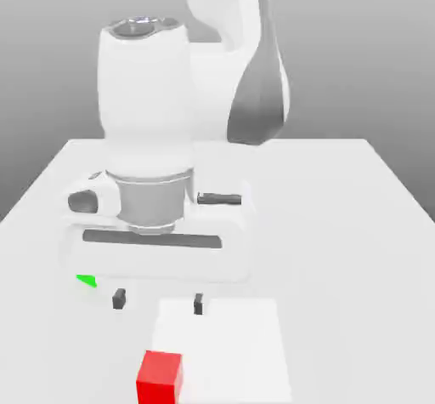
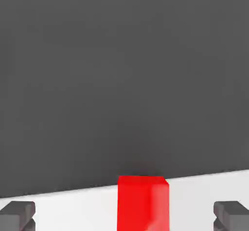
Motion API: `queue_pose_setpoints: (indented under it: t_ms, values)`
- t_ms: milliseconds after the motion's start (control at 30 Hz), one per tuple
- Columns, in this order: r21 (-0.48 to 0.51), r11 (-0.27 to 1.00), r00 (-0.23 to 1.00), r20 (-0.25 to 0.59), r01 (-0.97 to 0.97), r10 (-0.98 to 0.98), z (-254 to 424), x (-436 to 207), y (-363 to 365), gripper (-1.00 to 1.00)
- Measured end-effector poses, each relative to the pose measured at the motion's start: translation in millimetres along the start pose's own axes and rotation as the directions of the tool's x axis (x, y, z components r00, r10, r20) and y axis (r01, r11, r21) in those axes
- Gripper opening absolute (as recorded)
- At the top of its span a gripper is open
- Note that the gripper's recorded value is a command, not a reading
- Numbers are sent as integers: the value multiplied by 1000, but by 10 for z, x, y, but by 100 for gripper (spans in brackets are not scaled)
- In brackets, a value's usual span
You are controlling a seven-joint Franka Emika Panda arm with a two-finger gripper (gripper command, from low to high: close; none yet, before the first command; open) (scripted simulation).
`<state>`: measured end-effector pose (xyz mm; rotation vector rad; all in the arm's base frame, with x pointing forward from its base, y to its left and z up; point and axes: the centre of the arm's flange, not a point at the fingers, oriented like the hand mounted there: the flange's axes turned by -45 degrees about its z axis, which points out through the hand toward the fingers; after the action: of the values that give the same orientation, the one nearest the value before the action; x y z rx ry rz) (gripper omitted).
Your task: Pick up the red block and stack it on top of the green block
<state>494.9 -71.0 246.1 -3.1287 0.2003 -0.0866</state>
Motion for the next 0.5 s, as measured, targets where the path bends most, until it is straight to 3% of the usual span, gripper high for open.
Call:
queue_pose_setpoints:
  t_ms: [200, 233, 500]
  values:
    - [-9, 1000, 999, 54, -7, 8, 890, -121, 65, 0]
    - [-9, 1000, 998, 54, -7, 8, 972, -131, 66, -100]
    - [-10, 1000, 998, 55, -7, 8, 876, -121, 65, -100]
